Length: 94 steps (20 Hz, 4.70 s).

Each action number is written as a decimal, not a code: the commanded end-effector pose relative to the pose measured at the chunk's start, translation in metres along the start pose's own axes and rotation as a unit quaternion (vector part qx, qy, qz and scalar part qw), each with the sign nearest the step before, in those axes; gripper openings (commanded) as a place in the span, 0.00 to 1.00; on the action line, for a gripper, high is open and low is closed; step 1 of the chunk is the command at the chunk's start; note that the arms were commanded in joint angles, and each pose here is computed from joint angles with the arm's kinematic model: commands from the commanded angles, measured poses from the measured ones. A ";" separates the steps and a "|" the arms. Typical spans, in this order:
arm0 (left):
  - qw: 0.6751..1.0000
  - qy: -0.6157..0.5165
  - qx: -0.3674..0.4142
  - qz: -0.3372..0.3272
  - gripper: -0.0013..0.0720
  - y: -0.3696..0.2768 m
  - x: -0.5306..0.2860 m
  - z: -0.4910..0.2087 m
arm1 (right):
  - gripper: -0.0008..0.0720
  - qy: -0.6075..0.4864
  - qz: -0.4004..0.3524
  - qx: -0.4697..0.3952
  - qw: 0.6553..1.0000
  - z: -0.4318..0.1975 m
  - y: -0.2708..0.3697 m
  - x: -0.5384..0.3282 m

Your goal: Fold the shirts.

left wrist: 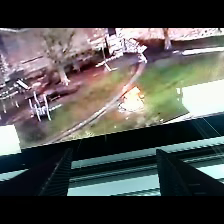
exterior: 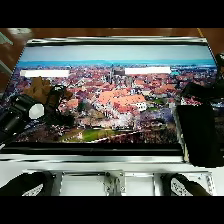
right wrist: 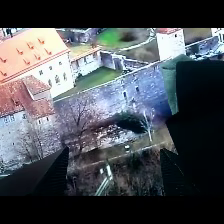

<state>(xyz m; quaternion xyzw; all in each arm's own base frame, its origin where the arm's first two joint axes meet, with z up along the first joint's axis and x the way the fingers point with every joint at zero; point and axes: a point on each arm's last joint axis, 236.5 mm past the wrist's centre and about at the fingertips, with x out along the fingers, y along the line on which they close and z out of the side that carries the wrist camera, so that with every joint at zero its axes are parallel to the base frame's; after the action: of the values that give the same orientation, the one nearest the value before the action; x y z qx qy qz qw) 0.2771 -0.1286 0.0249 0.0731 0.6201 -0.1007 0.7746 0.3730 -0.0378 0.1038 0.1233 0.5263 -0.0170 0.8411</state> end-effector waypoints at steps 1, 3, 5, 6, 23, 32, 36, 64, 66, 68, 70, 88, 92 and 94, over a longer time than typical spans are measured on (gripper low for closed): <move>1.000 0.000 0.000 0.000 0.83 0.000 0.000 0.000 | 0.97 0.001 0.000 0.000 1.000 0.000 0.000 0.000; 1.000 0.000 0.000 0.000 0.83 0.000 0.000 0.000 | 0.97 0.001 0.000 0.000 1.000 0.000 0.000 0.000; 1.000 0.000 0.000 0.000 0.83 0.000 0.000 0.000 | 0.97 0.001 0.000 0.000 1.000 0.000 0.000 0.000; 1.000 0.000 0.000 0.000 0.83 0.000 0.000 0.000 | 0.97 0.001 0.000 0.000 1.000 0.000 0.000 0.000; 0.999 -0.041 -0.006 -0.024 0.83 -0.012 0.006 0.023 | 0.97 -0.011 0.047 0.019 0.999 0.006 0.022 -0.001; 0.977 -0.187 0.018 0.105 0.86 0.060 -0.007 0.101 | 0.96 0.028 0.047 0.017 0.998 -0.008 0.020 0.012; 0.926 -0.254 -0.233 0.156 0.86 0.221 -0.047 0.139 | 0.96 0.066 0.052 0.034 0.996 -0.019 0.020 0.028; 0.970 -0.141 -0.198 0.020 0.08 0.228 0.030 0.203 | 0.96 0.084 0.083 0.026 0.993 -0.022 0.031 0.038; 0.971 -0.197 -0.132 0.007 0.08 0.175 -0.032 0.222 | 0.96 0.081 0.086 0.012 0.993 -0.021 0.032 0.038; 0.963 -0.258 -0.077 -0.007 0.08 0.120 -0.103 0.225 | 0.96 0.079 0.088 -0.009 0.993 -0.021 0.032 0.038; 0.954 -0.296 -0.036 -0.036 0.08 0.067 -0.162 0.209 | 0.96 0.103 0.093 -0.015 0.990 -0.033 0.034 0.035; 0.971 -0.101 0.086 -0.198 0.08 -0.228 -0.009 0.022 | 0.95 0.253 0.041 -0.073 0.964 -0.188 0.026 0.006; 0.981 -0.038 0.101 -0.164 0.13 -0.228 0.047 -0.001 | 0.95 0.307 0.031 -0.072 0.948 -0.233 0.021 0.028; 0.980 -0.038 0.116 -0.155 0.93 -0.220 0.048 0.006 | 0.95 0.308 0.048 -0.068 0.948 -0.236 0.030 0.030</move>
<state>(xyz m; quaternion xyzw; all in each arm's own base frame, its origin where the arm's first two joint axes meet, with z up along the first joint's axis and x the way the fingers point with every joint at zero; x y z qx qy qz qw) 0.2385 -0.3490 0.0012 0.0431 0.5665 -0.2967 0.7676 0.1954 0.0403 -0.0014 0.0869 0.7411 0.0938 0.6591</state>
